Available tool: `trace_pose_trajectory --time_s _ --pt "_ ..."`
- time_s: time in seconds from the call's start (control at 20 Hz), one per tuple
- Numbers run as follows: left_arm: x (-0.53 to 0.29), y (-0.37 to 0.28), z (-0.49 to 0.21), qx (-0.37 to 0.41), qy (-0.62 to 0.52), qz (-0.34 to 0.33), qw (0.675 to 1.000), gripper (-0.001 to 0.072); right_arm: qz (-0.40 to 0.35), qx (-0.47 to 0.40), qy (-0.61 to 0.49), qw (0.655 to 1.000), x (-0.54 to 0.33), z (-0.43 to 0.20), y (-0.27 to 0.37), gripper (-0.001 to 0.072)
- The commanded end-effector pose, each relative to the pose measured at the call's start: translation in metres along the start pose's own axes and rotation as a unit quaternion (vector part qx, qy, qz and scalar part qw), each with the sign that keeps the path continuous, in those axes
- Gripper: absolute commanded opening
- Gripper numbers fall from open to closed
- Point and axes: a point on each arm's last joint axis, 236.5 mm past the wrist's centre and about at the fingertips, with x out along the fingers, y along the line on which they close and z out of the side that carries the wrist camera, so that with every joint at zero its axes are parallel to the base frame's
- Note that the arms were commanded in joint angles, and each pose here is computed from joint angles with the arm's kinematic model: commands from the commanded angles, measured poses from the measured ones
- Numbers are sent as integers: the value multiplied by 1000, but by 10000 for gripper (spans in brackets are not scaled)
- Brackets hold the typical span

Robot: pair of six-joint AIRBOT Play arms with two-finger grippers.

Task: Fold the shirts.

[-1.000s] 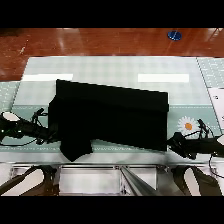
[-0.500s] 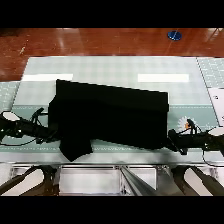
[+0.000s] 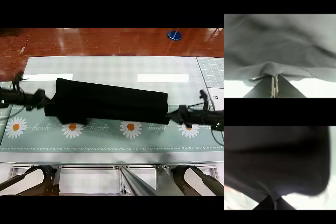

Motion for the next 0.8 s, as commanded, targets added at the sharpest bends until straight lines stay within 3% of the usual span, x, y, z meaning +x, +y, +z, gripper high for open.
trace_pose_trajectory --time_s 0.0,0.35,0.65,0.7,0.75 --pt "3 -44 48 26 -15 -38 999 17 30 -20 -54 998 -12 49 27 18" --pt "62 -55 114 1 13 -44 999 17 81 18 -54 995 24 109 13 18" --pt "103 -30 113 -23 40 -34 998 20 48 32 -57 997 65 140 -5 18" --pt "106 -28 112 -25 44 -34 998 85 43 44 -59 996 66 142 -9 60" --pt "106 -28 108 -25 52 -35 998 229 40 45 -58 997 66 141 -11 261"
